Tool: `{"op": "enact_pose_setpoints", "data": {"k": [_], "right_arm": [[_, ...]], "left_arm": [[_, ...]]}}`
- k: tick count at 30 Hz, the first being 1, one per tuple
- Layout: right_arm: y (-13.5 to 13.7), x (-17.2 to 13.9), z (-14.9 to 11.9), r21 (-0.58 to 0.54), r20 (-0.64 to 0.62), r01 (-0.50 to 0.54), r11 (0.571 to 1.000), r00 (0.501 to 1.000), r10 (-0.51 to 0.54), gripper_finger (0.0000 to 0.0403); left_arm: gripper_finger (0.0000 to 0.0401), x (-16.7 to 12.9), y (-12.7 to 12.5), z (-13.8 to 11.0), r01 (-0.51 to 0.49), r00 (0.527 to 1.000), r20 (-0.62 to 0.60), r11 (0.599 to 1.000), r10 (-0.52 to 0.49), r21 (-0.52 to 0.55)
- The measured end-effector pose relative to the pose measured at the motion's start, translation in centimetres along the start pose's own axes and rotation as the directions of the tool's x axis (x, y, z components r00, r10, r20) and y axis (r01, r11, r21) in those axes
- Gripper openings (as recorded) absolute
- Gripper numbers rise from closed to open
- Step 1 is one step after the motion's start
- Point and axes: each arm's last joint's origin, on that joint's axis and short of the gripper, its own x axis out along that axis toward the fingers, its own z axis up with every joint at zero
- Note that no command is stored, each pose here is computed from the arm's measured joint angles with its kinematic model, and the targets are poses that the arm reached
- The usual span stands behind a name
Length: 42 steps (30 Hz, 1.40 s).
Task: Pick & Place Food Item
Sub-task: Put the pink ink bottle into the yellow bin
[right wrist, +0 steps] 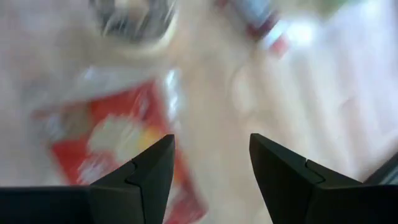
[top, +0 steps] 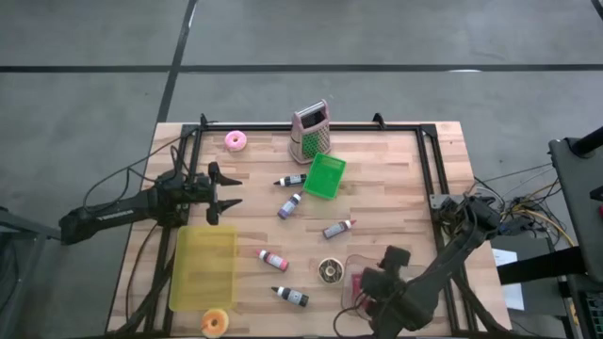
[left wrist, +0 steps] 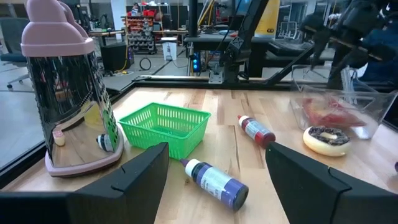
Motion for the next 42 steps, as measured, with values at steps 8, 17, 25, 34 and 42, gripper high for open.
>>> {"op": "enact_pose_setpoints", "data": {"k": [8,17,25,34,42], "right_arm": [[-1.1,-1.9,2.5,-0.097,0.414,0.187,0.978,0.901,-0.131,0.0203],[-2.4,0.0,5.7,-0.070,0.536,0.359,0.931,0.800,-0.268,0.0203],[-3.0,1.4,6.4,-0.025,0.611,0.468,0.883,0.706,-0.357,0.0203],[-3.7,2.9,7.1,-0.002,0.612,0.519,0.855,0.677,-0.409,0.0203],[-5.2,6.1,7.9,-0.041,0.510,0.562,0.826,0.723,-0.466,0.0203]], "left_arm": [[0.0273,-0.2,-0.5,1.6,0.169,0.973,0.163,0.985,-0.161,-0.037],[0.0273,-0.2,-0.8,1.7,0.276,0.950,0.167,0.959,-0.264,-0.056],[0.0273,-0.1,-1.6,1.3,0.357,0.928,0.123,0.934,-0.352,-0.017],[0.0273,0.8,-2.3,1.6,0.191,0.981,-0.031,0.982,-0.191,-0.009],[0.0273,2.5,-4.4,5.9,0.116,0.990,-0.099,0.983,-0.102,0.140]]}}
